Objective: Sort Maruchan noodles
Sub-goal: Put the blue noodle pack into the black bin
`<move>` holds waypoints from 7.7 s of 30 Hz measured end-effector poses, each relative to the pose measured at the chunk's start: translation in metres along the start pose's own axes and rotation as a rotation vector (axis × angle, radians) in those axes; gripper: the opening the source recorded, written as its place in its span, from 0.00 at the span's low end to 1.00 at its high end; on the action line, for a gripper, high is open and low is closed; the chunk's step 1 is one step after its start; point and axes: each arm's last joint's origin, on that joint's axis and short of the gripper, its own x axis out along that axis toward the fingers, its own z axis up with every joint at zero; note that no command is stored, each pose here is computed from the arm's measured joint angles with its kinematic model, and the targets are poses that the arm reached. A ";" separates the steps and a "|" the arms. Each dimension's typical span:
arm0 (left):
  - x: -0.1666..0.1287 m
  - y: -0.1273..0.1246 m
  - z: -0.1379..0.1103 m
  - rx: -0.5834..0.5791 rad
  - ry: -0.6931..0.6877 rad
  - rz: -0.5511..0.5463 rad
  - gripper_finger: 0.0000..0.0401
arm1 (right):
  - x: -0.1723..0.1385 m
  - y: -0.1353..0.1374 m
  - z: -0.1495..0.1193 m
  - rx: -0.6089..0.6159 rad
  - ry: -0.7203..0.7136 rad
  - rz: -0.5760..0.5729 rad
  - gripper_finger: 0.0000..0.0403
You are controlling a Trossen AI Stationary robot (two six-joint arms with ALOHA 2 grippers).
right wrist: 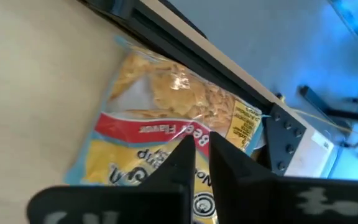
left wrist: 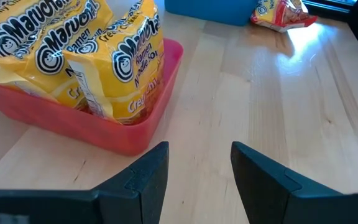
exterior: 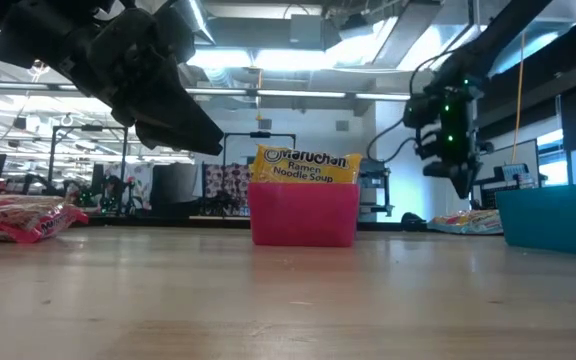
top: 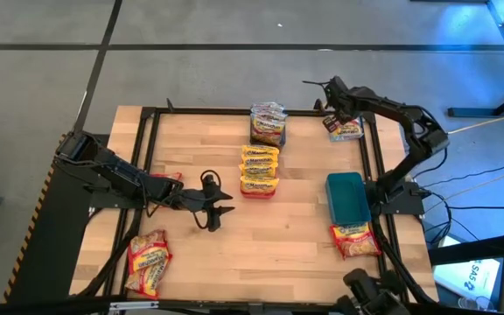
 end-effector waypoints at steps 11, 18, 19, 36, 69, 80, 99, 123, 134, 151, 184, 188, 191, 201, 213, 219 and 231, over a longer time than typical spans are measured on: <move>0.000 0.000 0.000 0.001 0.001 0.000 0.42 | 0.034 0.006 0.003 -0.015 0.097 -0.049 0.00; 0.000 0.000 0.000 0.001 0.001 0.000 0.42 | 0.033 0.030 0.005 -0.106 0.094 0.007 0.00; 0.000 0.000 0.000 0.001 0.000 0.000 0.42 | 0.029 0.036 0.005 -0.127 0.078 0.026 0.00; 0.000 0.000 0.000 0.001 -0.001 -0.003 0.42 | -0.043 0.178 -0.038 -0.512 -0.064 0.240 0.00; -0.038 -0.048 -0.008 -0.026 -0.052 -0.192 0.42 | -0.140 0.302 -0.218 -0.823 -0.283 0.467 0.00; -0.022 -0.071 -0.031 -0.046 -0.088 -0.237 0.42 | -0.155 0.338 -0.236 -0.833 -0.426 0.772 0.00; 0.048 -0.116 -0.030 0.118 -0.064 -0.230 0.42 | -0.205 0.313 -0.247 -0.729 -0.664 0.951 0.00; 0.103 -0.114 -0.039 0.097 0.019 -0.129 0.42 | -0.107 0.287 -0.284 -0.071 -0.230 1.204 0.72; 0.103 -0.114 -0.039 0.098 0.023 -0.130 0.42 | -0.091 0.304 -0.271 -0.010 -0.229 1.228 0.94; 0.095 -0.116 -0.031 0.114 0.022 -0.160 0.42 | -0.095 0.343 -0.262 -0.071 -0.345 1.266 0.86; 0.089 -0.114 -0.048 0.128 0.144 -0.072 0.42 | -0.106 0.349 -0.245 -0.135 -0.477 1.279 0.58; 0.087 -0.113 -0.047 0.139 0.158 -0.064 0.42 | -0.107 0.349 -0.245 -0.168 -0.508 1.271 0.46; 0.080 -0.114 -0.045 0.158 0.185 -0.058 0.42 | -0.107 0.349 -0.245 -0.210 -0.542 1.258 0.34; 0.025 -0.122 -0.028 0.289 0.316 -0.086 0.42 | -0.127 0.337 -0.237 -0.398 -0.721 1.226 0.19; 0.002 -0.078 -0.036 0.188 0.078 -0.289 0.42 | -0.194 0.253 -0.157 -0.510 -0.951 0.886 0.20; 0.008 -0.061 -0.038 0.142 0.020 -0.255 0.42 | -0.223 0.210 -0.104 -0.594 -0.982 0.599 0.21; 0.024 -0.036 -0.022 0.151 -0.026 -0.161 0.42 | -0.199 0.148 -0.023 -0.818 -0.966 0.357 0.21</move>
